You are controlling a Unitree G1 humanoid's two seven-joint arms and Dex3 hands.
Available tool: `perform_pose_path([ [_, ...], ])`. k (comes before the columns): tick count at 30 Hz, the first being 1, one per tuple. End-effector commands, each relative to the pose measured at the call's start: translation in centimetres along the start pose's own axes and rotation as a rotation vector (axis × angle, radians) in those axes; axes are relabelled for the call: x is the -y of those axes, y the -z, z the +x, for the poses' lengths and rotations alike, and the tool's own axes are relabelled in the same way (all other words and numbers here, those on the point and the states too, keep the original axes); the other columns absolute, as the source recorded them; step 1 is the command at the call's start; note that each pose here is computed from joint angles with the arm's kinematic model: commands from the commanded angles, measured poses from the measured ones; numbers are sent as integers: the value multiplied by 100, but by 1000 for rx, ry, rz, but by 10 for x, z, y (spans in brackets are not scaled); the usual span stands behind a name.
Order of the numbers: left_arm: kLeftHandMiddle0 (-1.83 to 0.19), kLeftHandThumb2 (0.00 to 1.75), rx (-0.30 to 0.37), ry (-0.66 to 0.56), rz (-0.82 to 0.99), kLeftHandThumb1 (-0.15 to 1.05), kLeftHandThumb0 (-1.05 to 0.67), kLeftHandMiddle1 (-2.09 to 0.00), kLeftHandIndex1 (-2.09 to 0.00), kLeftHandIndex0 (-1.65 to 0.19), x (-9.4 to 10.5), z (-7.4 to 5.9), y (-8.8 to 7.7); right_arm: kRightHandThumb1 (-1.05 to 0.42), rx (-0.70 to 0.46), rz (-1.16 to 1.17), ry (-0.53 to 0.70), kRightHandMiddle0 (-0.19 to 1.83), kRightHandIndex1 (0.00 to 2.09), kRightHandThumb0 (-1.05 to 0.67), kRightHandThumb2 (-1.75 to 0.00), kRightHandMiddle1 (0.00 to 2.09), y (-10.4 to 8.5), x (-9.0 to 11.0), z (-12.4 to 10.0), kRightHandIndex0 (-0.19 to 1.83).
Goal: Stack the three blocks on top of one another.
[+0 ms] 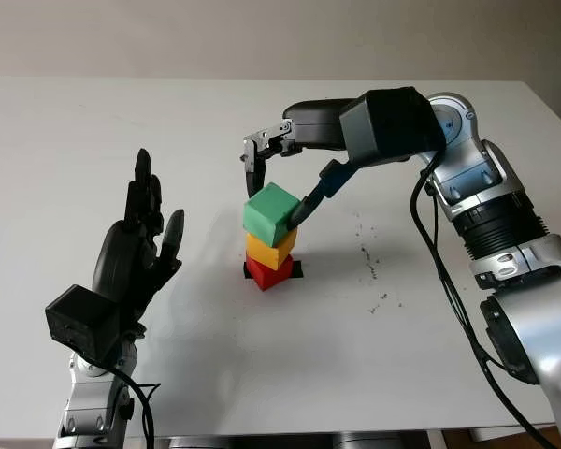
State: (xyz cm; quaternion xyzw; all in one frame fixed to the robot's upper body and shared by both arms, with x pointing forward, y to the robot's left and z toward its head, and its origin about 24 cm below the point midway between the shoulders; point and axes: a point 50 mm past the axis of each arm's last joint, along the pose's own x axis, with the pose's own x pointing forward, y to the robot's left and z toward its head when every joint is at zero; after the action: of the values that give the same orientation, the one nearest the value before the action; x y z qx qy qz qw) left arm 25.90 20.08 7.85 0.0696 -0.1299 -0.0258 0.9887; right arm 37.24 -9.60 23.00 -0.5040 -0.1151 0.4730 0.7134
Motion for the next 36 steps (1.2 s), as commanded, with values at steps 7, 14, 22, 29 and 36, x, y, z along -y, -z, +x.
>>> perform_pose_path([
  [7, 19, 51, 6, -4, 4, 105, -81, -4, -2, 19, 0, 1, -6, -84, -6, -24, 7, 13, 3, -48, -5, 71, 4, -3, -5, 0],
  [14, 19, 49, 3, -4, 7, 105, -81, -4, -2, 19, -1, 2, -6, -82, 43, -99, 0, 12, 4, -59, -5, 50, -1, -4, -9, -5],
  [22, 19, 48, -4, -6, 10, 105, -81, -2, -2, 19, -2, 2, -6, -83, 59, -152, -13, 1, 2, -70, -6, 38, -1, -3, -15, -10],
  [29, 19, 48, -7, -11, 0, 105, -83, -3, -3, 19, -4, 2, -5, -93, 34, -23, 105, -19, 0, -86, -9, 2, 2, 5, -38, -19],
  [36, 19, 46, 1, -24, -23, 105, -83, -4, -5, 18, -8, 2, -6, -105, 44, 197, 461, -16, 3, -82, -44, 4, 29, -13, -66, -17],
])
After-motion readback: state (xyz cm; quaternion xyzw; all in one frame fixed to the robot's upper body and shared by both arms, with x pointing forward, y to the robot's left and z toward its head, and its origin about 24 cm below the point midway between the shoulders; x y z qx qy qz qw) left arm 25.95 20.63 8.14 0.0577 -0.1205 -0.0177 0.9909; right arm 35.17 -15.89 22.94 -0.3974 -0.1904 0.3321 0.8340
